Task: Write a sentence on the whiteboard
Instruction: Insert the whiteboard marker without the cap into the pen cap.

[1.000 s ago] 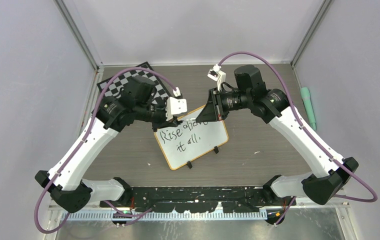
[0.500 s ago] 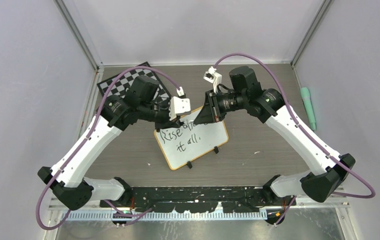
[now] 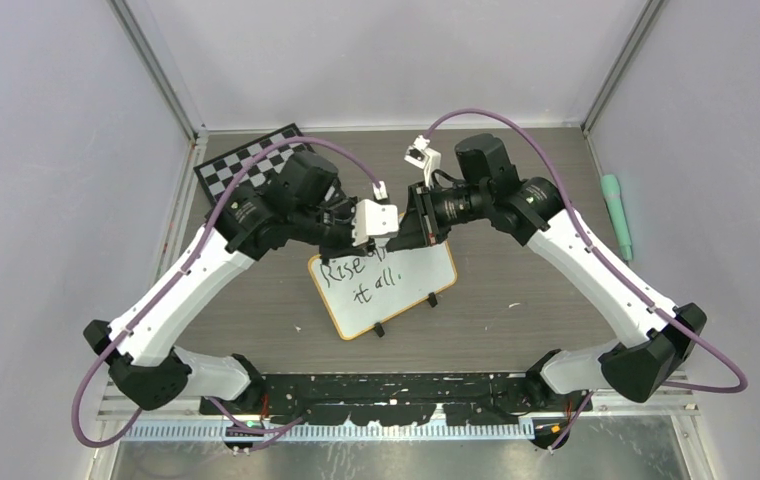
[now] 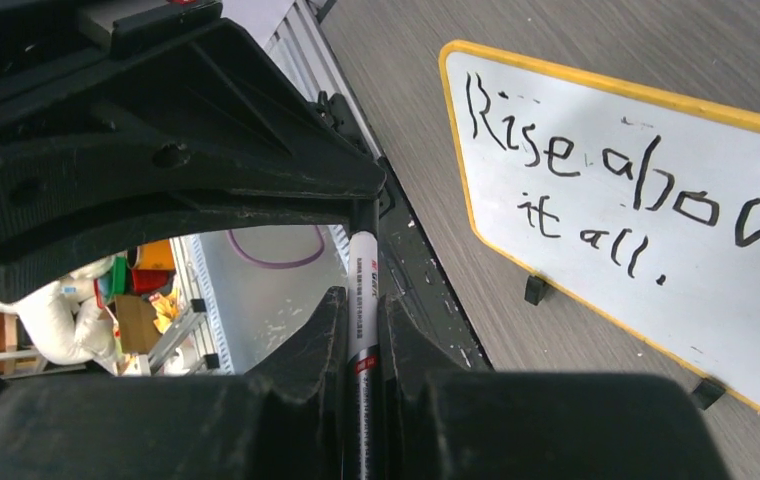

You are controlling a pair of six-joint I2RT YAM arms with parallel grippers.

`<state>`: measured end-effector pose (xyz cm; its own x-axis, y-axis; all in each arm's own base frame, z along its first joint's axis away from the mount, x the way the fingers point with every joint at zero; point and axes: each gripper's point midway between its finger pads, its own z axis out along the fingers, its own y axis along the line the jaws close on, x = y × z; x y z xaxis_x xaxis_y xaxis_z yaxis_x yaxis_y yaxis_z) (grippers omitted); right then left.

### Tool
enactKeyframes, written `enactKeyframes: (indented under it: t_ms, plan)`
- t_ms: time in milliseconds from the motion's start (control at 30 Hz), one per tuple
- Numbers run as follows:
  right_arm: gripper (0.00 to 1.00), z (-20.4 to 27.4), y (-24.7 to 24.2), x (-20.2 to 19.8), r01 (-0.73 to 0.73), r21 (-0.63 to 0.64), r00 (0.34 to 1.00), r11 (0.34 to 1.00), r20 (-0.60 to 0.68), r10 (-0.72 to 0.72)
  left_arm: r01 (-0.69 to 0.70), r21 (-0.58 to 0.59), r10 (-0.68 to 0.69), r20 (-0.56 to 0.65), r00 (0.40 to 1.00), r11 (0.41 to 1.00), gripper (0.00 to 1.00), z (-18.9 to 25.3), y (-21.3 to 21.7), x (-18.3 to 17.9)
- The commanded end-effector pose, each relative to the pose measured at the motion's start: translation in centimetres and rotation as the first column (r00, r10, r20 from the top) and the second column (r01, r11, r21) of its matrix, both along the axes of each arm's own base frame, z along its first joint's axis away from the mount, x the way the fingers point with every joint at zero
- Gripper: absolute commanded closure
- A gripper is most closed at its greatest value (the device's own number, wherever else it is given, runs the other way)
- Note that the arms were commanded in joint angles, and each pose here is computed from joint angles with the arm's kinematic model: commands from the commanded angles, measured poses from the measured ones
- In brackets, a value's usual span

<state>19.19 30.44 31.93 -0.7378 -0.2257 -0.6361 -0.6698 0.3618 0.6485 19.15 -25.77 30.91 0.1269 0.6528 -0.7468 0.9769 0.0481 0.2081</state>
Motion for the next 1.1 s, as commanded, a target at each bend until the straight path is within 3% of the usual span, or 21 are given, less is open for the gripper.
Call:
enactKeyframes:
  t_ms: [0,400,633,800,1000,1067]
  plan:
    - [1.00,-1.1,0.8,-0.1,-0.015,-0.010,0.999,1.000,-0.033,0.014,0.055,-0.051,-0.049,0.108,0.993,0.997,1.00,2.8,-2.4,0.0]
    - [1.00,-2.2,1.2,-0.6,-0.006,-0.013,0.994,1.000,-0.110,0.005,-0.027,-0.250,0.050,0.084,0.995,0.968,1.00,8.9,-7.9,1.2]
    - [1.00,-2.4,2.3,-0.6,0.007,0.015,0.974,1.000,-0.226,-0.003,0.036,-0.199,0.009,0.220,0.975,0.979,1.00,9.1,-9.7,0.1]
    - [1.00,-1.6,1.8,-0.2,0.004,0.014,0.986,1.000,-0.169,-0.001,0.030,-0.159,0.008,0.234,0.972,0.987,1.00,8.3,-9.4,-0.1]
    - [1.00,0.5,-1.4,2.2,0.069,0.025,0.991,0.997,-0.113,-0.066,-0.033,-0.121,0.047,0.115,0.992,0.992,0.59,6.7,-5.8,0.7]
    - [1.00,1.2,-2.5,2.8,0.097,0.043,0.991,0.994,-0.099,-0.093,-0.057,-0.126,0.066,0.065,0.996,0.990,0.50,6.4,-4.1,0.9]
